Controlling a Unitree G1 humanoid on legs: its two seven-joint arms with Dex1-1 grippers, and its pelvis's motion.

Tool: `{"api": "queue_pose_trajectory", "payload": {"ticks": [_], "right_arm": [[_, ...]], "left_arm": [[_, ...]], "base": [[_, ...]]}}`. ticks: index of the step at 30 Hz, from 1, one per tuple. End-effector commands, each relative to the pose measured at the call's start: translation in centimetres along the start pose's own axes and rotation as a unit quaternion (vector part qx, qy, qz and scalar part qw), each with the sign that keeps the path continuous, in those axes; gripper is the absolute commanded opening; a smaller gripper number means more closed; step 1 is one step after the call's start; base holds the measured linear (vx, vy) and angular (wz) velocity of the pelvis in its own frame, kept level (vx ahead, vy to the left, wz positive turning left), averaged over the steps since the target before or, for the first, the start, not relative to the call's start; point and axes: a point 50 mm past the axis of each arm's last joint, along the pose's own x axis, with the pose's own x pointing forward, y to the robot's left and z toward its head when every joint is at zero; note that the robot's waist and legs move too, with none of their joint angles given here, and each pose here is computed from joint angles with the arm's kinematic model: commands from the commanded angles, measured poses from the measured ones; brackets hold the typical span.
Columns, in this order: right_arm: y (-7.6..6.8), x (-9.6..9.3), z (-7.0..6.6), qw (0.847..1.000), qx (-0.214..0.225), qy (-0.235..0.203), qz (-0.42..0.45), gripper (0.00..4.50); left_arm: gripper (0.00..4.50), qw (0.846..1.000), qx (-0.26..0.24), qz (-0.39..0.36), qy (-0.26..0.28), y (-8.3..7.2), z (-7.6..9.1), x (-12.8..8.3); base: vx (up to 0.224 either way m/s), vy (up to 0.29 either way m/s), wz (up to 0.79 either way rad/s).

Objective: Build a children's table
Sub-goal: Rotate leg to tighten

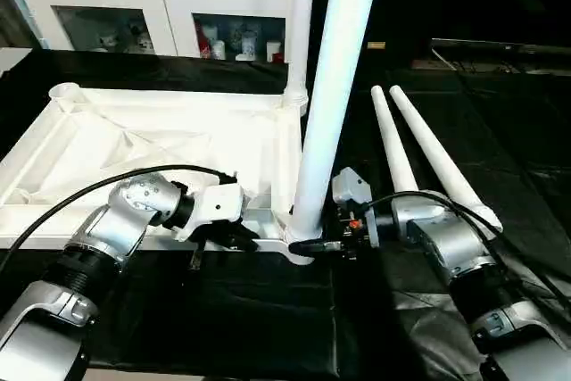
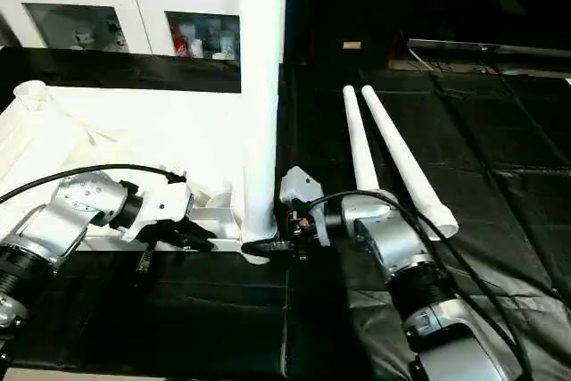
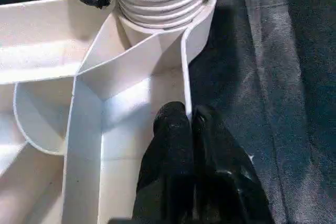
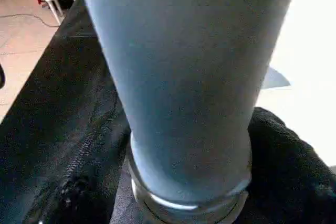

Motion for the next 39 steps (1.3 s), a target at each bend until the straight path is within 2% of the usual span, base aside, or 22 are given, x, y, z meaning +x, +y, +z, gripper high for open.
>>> {"api": "queue_pose_trajectory", "payload": {"ticks": [1,4,12,16,19,20,22,23,24,26,28,34,35,37,39], "right_arm": [[-0.2,-0.1,0.4,1.000,-0.003,-0.003,0.007,3.09],[0.0,0.0,0.3,1.000,0.000,-0.004,0.011,2.82],[0.4,0.3,-0.4,1.000,0.021,-0.018,0.005,2.76],[0.5,0.9,-1.2,0.998,0.045,-0.021,-0.043,2.76],[0.0,2.4,-2.0,0.985,0.092,-0.027,-0.141,2.75],[0.0,2.4,-2.0,0.985,0.092,-0.027,-0.141,2.75],[-0.3,4.0,-2.2,0.972,0.126,-0.045,-0.196,2.75],[-0.5,5.5,-2.1,0.959,0.149,-0.053,-0.236,2.75],[-0.7,6.5,-2.0,0.951,0.159,-0.054,-0.260,2.75],[-0.8,7.0,-1.7,0.946,0.164,-0.055,-0.275,2.75],[-1.2,8.1,-1.3,0.934,0.180,-0.055,-0.303,2.75],[-1.6,8.3,-1.1,0.927,0.189,-0.051,-0.320,2.75],[-1.7,8.3,-1.1,0.925,0.193,-0.053,-0.323,3.31],[-1.8,8.1,-1.3,0.924,0.192,-0.054,-0.326,3.31],[-2.0,7.7,-1.4,0.925,0.179,-0.052,-0.330,3.63]], "left_arm": [[0.00,0.999,0.018,-0.032,0.019,-0.3,0.1,0.5],[0.00,0.999,0.017,-0.033,0.020,-0.3,0.0,0.5],[0.00,1.000,-0.012,-0.013,0.003,-0.1,-0.2,0.7],[0.00,0.999,-0.037,0.033,0.006,0.7,-0.1,1.0],[0.00,0.991,-0.078,0.104,-0.026,2.1,1.2,1.8],[0.00,0.991,-0.078,0.104,-0.026,2.1,1.2,1.8],[0.00,0.979,-0.114,0.159,-0.056,3.1,2.5,2.7],[0.00,0.967,-0.147,0.194,-0.078,3.7,3.7,3.6],[0.00,0.959,-0.167,0.211,-0.093,3.9,4.6,4.1],[0.00,0.954,-0.178,0.220,-0.100,4.0,5.1,4.5],[0.00,0.952,-0.182,0.223,-0.106,3.8,6.1,5.2],[0.00,0.951,-0.173,0.239,-0.087,3.9,5.7,4.9],[0.00,0.950,-0.177,0.244,-0.083,3.9,5.6,4.8],[0.00,0.948,-0.178,0.250,-0.077,3.9,5.2,4.4],[0.00,0.948,-0.174,0.258,-0.067,3.9,4.5,3.7]], "base": [[0.000,0.000,0.00],[0.000,0.000,0.00],[0.000,0.000,0.00],[0.000,0.000,0.00],[0.000,0.000,0.00],[0.000,0.000,0.00],[0.000,0.000,0.00],[0.000,0.000,0.00],[0.000,0.000,0.00],[0.000,0.000,0.00],[0.000,0.000,0.00],[0.000,0.000,0.00],[0.000,0.000,0.00],[0.000,0.000,0.00],[0.000,0.000,0.00]]}}
